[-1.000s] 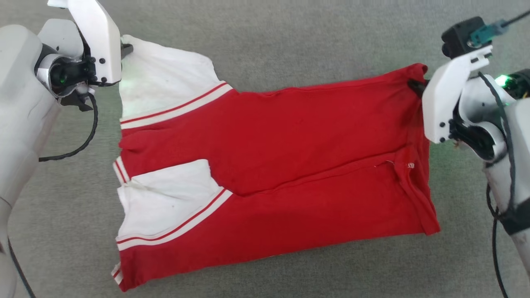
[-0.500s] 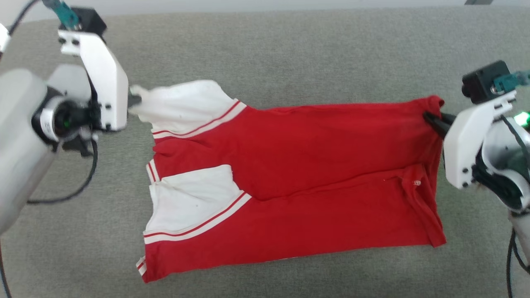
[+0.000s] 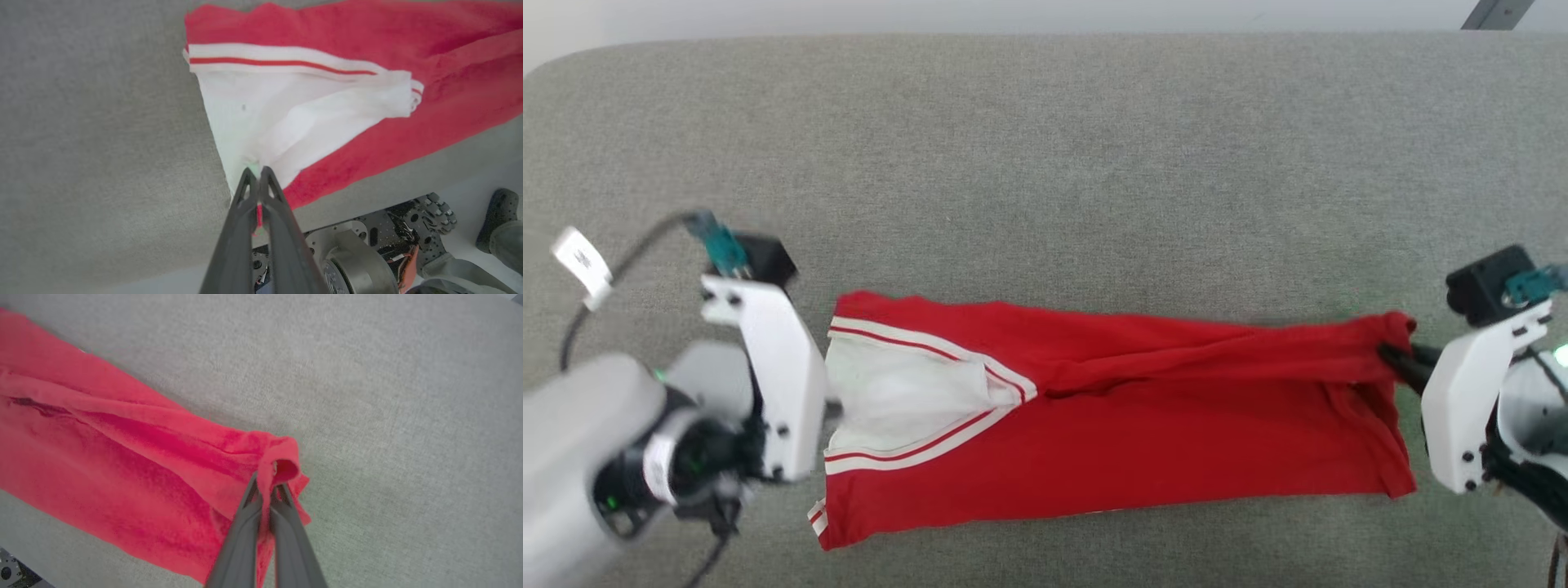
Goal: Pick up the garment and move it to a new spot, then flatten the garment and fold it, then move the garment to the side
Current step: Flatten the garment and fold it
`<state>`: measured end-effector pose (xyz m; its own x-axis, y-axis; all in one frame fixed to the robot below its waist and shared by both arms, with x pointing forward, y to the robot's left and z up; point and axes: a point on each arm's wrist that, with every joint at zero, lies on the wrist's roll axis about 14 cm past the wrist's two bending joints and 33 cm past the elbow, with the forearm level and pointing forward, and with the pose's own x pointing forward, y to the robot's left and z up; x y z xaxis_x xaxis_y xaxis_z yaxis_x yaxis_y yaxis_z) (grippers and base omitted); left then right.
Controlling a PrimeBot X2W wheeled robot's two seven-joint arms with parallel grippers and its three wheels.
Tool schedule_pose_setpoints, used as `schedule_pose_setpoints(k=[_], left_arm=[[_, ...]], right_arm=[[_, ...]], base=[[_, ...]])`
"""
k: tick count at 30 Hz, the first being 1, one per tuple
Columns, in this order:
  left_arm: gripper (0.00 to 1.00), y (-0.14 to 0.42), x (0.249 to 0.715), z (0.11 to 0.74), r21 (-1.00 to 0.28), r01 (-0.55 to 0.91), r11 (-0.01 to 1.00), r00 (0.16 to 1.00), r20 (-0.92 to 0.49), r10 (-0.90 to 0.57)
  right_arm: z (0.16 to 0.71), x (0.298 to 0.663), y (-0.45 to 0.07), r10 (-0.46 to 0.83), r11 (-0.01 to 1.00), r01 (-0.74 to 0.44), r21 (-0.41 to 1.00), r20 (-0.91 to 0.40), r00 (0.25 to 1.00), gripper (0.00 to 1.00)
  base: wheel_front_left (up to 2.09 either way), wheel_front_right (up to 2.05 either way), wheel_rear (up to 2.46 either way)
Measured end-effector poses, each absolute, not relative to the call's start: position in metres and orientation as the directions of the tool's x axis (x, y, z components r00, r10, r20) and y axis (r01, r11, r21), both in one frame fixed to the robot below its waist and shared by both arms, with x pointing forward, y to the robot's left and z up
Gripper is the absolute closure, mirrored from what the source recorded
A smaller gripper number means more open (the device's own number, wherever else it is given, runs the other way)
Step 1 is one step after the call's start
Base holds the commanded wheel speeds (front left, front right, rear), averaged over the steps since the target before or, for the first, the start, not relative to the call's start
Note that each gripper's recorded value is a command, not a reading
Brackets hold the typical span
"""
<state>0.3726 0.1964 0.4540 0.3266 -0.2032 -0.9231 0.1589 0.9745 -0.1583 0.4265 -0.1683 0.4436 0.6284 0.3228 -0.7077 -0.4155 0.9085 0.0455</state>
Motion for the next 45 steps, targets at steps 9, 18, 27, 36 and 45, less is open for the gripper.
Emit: schedule_pose_setpoints(k=[9,18,27,36,45], left_arm=[[0.73,0.19,0.356,0.409,-0.217,0.09,0.972,0.26,-0.937,-0.233],[0.0,0.192,0.38,0.419,-0.25,0.097,0.963,0.432,-0.861,-0.267],[0.0,0.2,0.403,0.457,-0.237,0.151,0.96,0.701,-0.659,-0.273],[0.0,0.227,0.406,0.492,-0.198,0.131,0.971,0.897,-0.394,-0.201],[0.0,0.261,0.384,0.496,-0.198,0.019,0.98,0.956,-0.284,-0.076]], right_arm=[[0.406,0.412,-0.164,0.316,0.915,-0.391,0.097,-0.775,0.548,0.0],[0.426,0.419,-0.165,0.328,0.915,-0.396,0.08,-0.721,0.611,0.0],[0.445,0.414,-0.178,0.309,0.938,-0.334,0.095,-0.665,0.68,0.0],[0.426,0.406,-0.191,0.262,0.961,-0.245,0.13,-0.715,0.648,0.0],[0.391,0.405,-0.174,0.3,0.95,-0.241,0.197,-0.788,0.538,0.0]], base=[[0.0,0.0,0.0],[0.0,0.0,0.0],[0.0,0.0,0.0],[0.0,0.0,0.0],[0.0,0.0,0.0]])
